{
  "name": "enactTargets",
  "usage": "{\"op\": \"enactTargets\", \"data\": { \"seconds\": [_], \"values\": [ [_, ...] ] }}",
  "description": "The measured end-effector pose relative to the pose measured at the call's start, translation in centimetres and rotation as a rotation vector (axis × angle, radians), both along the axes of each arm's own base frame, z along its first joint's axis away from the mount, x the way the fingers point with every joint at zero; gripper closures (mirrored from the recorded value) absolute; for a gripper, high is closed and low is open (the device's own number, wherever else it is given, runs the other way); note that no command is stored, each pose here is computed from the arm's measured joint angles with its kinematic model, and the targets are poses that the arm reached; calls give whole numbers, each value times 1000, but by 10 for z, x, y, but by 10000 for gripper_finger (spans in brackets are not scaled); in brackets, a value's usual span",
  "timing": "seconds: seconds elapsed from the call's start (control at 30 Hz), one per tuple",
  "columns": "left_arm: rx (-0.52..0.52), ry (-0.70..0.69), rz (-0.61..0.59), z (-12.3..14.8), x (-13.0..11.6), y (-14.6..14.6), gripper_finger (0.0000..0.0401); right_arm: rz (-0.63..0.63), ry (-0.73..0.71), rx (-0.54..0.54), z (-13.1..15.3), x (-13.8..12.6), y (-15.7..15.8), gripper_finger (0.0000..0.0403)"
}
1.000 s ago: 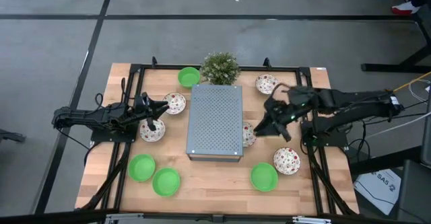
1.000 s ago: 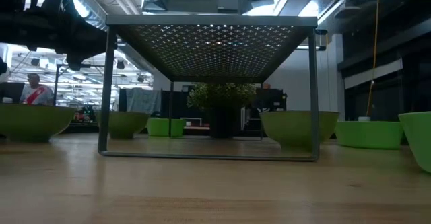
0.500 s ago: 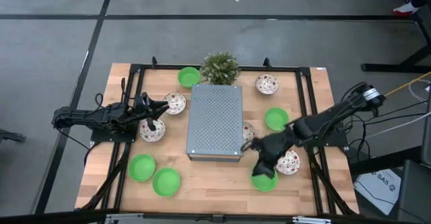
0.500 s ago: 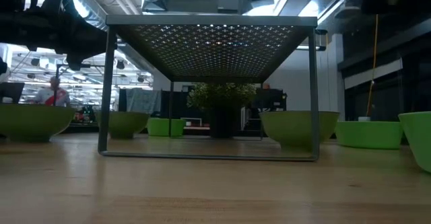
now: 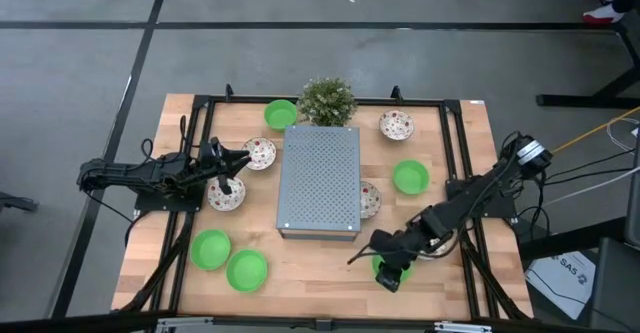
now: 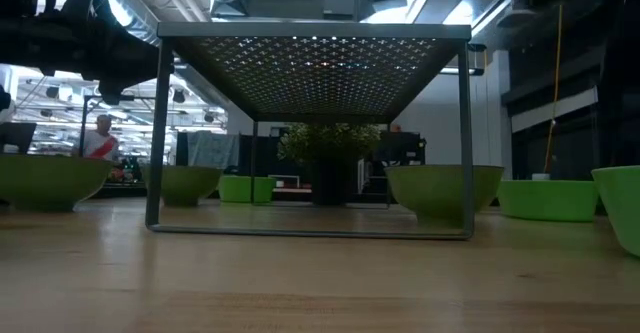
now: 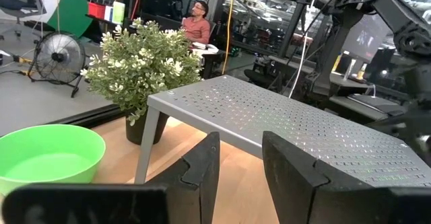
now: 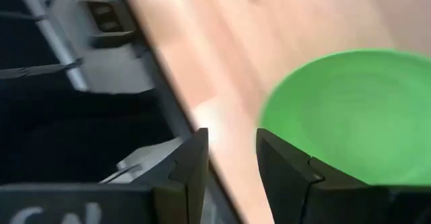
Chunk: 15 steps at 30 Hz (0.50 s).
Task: Pick & Place Mini bowls
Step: Put the green bowl on the shelf
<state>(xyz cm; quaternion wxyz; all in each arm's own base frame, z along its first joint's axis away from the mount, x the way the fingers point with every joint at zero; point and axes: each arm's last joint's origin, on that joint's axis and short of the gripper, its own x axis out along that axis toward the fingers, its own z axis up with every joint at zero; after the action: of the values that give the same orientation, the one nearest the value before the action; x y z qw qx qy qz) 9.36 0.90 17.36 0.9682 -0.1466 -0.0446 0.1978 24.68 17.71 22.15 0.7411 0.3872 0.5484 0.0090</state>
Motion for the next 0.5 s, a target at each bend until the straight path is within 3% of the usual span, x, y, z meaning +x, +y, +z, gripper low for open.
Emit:
{"op": "enactTargets", "data": {
  "seconds": [0.23, 0.5],
  "values": [
    [0, 0, 0, 0, 0, 0, 294, -6, 71, -51, -22, 5, 5, 276],
    [0, 0, 0, 0, 0, 0, 294, -1, 61, -38, -27, 9, 8, 276]
  ]
}}
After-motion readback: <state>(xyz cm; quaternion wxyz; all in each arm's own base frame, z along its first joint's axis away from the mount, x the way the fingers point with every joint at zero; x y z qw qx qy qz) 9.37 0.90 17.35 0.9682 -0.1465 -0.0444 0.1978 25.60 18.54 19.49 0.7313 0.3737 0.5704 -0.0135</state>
